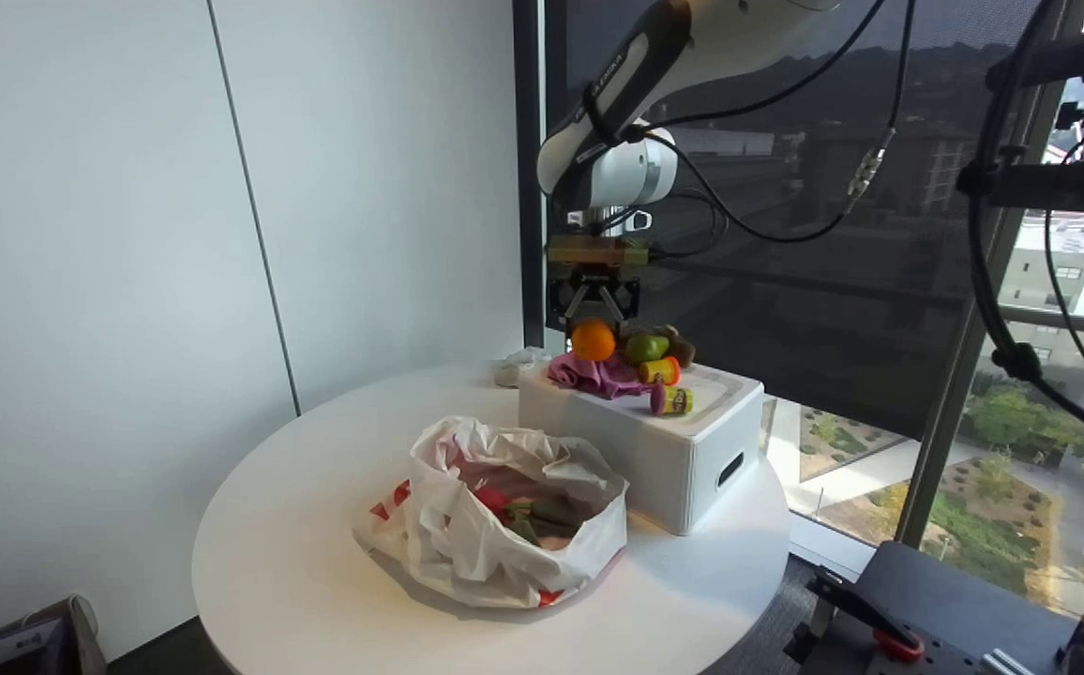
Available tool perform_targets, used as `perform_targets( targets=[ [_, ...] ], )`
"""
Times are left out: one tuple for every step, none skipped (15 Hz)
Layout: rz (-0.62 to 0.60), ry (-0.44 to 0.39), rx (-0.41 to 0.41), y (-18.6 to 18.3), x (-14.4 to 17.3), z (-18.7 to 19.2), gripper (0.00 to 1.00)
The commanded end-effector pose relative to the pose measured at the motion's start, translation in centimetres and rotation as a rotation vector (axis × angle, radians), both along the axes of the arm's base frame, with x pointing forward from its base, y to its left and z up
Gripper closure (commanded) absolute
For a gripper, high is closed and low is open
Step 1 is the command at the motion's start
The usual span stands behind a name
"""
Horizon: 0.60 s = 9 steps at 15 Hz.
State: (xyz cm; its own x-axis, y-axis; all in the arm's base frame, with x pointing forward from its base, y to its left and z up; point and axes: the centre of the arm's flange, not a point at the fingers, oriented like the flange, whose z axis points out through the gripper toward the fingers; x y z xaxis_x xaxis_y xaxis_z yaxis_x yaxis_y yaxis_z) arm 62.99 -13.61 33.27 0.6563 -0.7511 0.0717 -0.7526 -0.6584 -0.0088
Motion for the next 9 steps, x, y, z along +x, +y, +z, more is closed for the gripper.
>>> perform_targets(
  targets=[
    [0.176,0.054,0.02,5.3,-1.3,0.6,0.44],
    [0.216,0.083,0.024,6.6,-0.9,-0.2,0.44],
    [0.252,0.118,0.023,7.6,-0.5,-1.3,0.44],
    [0.278,0.149,0.021,8.4,-0.1,-2.5,0.44],
    [0.289,0.182,0.01,9.1,0.4,-3.9,0.44],
    [0.314,0.218,0.007,9.9,0.5,-5.2,0.44],
    [0.344,0.251,-0.003,10.5,0.5,-6.4,0.44],
    [0.374,0.282,-0.011,11.3,0.7,-7.9,0.44],
    [0.405,0.307,-0.015,12.2,0.6,-9.0,0.44]
  ],
)
